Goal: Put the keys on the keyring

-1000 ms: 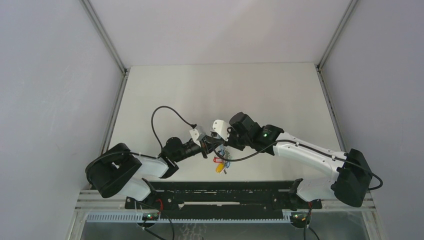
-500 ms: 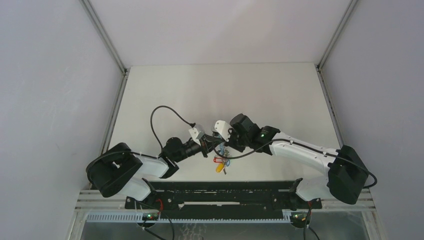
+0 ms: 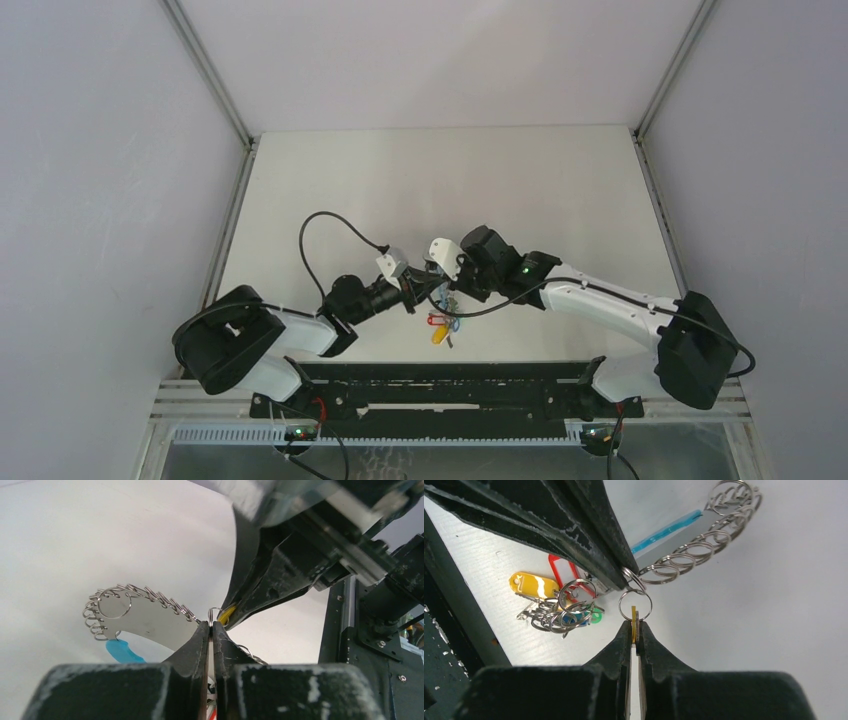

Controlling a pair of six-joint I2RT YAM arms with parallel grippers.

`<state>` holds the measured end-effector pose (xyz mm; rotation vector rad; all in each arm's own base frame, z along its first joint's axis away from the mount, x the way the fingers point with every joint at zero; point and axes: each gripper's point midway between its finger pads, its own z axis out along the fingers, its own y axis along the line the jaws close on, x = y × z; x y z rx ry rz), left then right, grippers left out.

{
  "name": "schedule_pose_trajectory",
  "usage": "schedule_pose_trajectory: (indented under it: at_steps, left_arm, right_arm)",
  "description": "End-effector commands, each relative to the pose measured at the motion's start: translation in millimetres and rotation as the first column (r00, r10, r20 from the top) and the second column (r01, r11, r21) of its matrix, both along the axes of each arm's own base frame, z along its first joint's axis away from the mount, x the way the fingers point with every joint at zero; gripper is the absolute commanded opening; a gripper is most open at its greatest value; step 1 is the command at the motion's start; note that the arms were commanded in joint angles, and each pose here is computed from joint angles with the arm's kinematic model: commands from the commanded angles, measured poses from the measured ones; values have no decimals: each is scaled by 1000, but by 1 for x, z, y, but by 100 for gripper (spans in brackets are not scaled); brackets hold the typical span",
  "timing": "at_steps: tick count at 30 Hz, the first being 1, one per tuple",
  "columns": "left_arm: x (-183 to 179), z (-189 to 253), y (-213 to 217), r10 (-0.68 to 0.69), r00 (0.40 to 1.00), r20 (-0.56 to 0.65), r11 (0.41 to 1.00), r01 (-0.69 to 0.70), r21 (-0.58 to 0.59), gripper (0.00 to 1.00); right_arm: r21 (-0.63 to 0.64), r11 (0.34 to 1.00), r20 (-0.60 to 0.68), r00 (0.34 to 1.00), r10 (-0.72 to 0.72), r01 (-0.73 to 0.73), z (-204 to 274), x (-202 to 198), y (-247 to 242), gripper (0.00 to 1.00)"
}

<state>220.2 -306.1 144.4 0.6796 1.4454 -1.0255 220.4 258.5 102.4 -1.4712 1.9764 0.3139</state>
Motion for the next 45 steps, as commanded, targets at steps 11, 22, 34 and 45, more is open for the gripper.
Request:
schedule_pose_trajectory:
  at_steps: [11, 22, 34, 45]
  left_arm:
    - [15, 23, 29, 151, 988, 21, 988, -150, -39, 48]
    - [44, 18, 66, 361, 930, -71, 932, -361, 25, 57]
    - [79, 3, 138, 645, 741, -187, 764, -636, 112, 71]
    - [69, 35, 183, 762, 604, -234, 626, -780, 26, 95]
  right_arm:
    - [64, 990, 136, 982, -133, 125, 58, 43, -10, 0]
    - [70, 918, -4, 920, -391, 391, 11, 82, -57, 0]
    - [1, 725, -188, 713, -676, 688, -52, 97, -107, 24]
    - [192, 563, -133, 590, -797, 804, 3, 79, -141, 71]
